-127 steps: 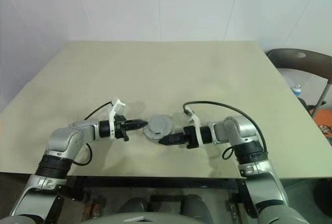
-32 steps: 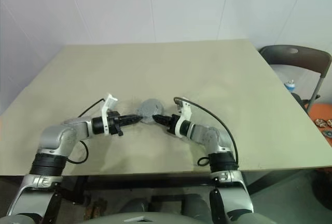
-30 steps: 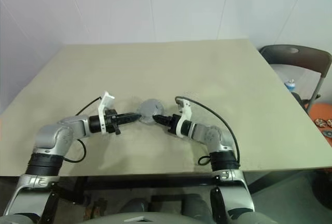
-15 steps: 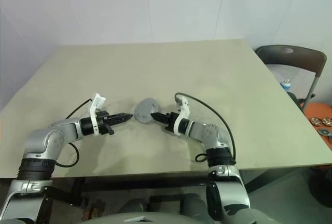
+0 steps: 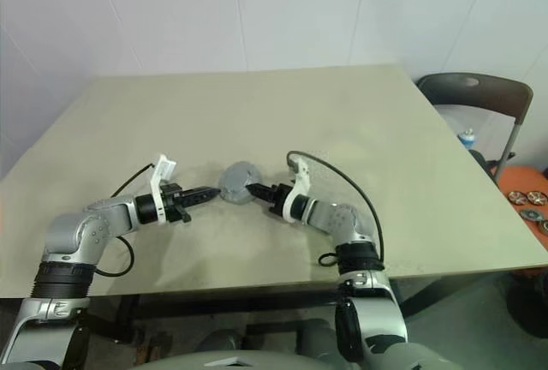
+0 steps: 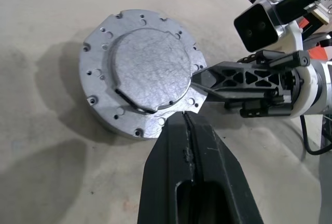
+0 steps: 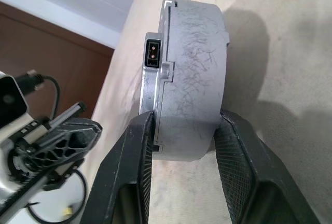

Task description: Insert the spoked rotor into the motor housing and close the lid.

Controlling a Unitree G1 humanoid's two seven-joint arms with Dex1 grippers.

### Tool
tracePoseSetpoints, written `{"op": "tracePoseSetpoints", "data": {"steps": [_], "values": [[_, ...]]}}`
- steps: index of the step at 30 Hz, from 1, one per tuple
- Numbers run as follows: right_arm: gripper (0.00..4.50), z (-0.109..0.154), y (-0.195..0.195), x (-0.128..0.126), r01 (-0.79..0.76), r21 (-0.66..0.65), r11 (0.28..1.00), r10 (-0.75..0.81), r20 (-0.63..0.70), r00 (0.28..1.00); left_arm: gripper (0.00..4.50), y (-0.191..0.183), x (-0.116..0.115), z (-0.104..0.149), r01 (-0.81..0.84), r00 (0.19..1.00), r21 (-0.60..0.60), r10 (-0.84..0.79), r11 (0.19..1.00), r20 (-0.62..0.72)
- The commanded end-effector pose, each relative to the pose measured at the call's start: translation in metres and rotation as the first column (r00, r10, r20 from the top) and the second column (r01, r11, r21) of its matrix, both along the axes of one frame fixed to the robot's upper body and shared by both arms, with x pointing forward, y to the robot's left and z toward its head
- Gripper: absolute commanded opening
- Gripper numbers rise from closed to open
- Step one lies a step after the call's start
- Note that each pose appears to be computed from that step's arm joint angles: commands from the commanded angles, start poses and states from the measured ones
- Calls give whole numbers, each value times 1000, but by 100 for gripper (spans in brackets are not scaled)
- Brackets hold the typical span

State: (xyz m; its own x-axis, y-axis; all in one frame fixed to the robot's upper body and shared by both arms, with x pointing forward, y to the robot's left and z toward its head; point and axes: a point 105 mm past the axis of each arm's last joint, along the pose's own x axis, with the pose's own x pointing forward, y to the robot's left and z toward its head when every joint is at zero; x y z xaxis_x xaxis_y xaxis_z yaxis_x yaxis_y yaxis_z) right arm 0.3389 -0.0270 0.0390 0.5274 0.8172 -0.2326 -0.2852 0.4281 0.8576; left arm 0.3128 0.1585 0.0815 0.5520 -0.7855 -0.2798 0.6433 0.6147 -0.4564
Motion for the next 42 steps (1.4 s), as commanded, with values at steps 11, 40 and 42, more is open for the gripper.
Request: {"op": "tracePoseSetpoints", "data": {"steps": [11, 40, 42], "values": [[142, 15, 7, -13, -6, 279, 960, 68, -215, 974, 0, 9, -3, 11, -12, 999, -3, 12, 1000, 34], [142, 92, 11, 8, -29, 532, 846, 64, -47, 997, 0, 88, -28, 49, -349, 926, -209, 371, 914, 75], [142, 97, 12, 10, -34, 533, 845, 65, -39, 997, 38, 88, -30, 41, -375, 918, -233, 395, 897, 42]]}}
